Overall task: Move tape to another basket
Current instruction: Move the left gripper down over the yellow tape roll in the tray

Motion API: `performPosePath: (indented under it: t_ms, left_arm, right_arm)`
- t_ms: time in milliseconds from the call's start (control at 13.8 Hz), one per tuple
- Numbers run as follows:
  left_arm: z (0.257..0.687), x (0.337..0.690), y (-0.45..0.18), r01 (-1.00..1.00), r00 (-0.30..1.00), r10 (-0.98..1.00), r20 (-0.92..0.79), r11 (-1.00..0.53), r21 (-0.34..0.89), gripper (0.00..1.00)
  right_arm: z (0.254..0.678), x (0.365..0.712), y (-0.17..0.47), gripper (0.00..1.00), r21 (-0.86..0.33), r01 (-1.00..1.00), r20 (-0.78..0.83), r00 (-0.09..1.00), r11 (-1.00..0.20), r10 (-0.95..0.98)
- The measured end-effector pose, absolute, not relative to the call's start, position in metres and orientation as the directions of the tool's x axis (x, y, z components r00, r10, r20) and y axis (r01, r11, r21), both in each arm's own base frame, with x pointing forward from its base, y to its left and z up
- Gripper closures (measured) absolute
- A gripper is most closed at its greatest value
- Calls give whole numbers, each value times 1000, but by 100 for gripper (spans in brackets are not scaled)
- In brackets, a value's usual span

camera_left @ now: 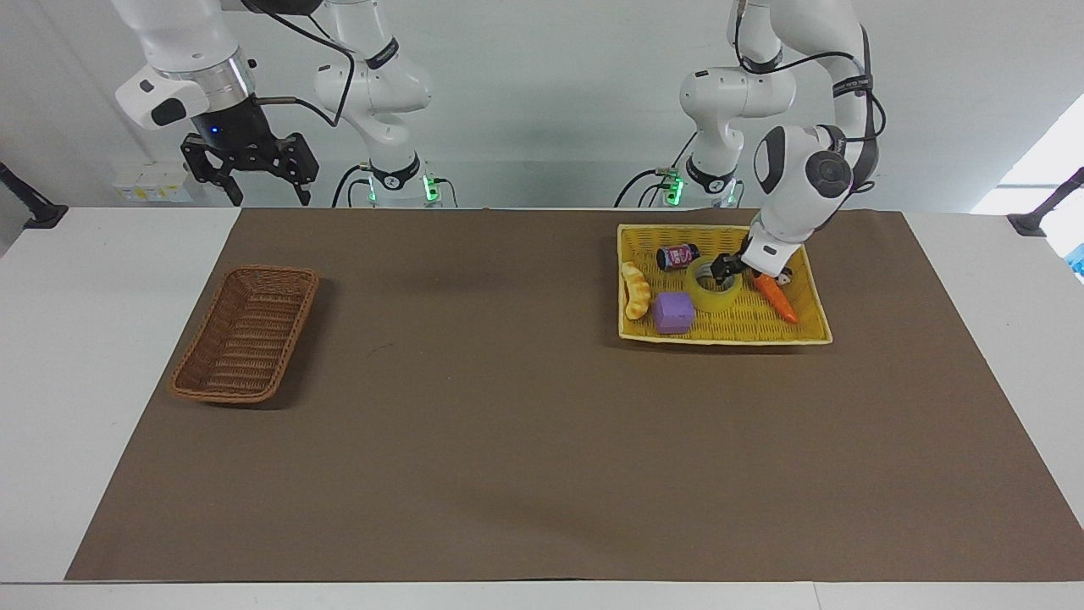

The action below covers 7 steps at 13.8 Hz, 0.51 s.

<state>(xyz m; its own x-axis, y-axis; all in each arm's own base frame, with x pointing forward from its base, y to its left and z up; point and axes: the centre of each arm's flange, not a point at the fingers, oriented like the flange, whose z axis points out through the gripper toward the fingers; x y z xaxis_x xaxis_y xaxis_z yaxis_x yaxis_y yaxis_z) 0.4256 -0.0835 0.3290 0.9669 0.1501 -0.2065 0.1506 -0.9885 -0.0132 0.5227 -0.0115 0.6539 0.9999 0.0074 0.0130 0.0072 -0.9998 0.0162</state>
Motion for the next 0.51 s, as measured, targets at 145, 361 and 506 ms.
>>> performPosePath:
  t_ms: [145, 361, 506]
  left_arm:
    - [320, 417, -87, 146, 964, 148, -223, -989, -21, 55]
    - [320, 418, -83, 156, 961, 157, -226, -988, -20, 77]
    - [331, 429, -84, 157, 962, 157, -224, -987, -16, 77]
  right_arm:
    - [654, 523, -13, 0, 16, 5, 13, 1000, -1000, 5]
    - [654, 523, -21, 0, 16, -11, 14, 1000, -1000, -11]
    - [654, 523, -21, 0, 16, -10, 15, 1000, -1000, -10]
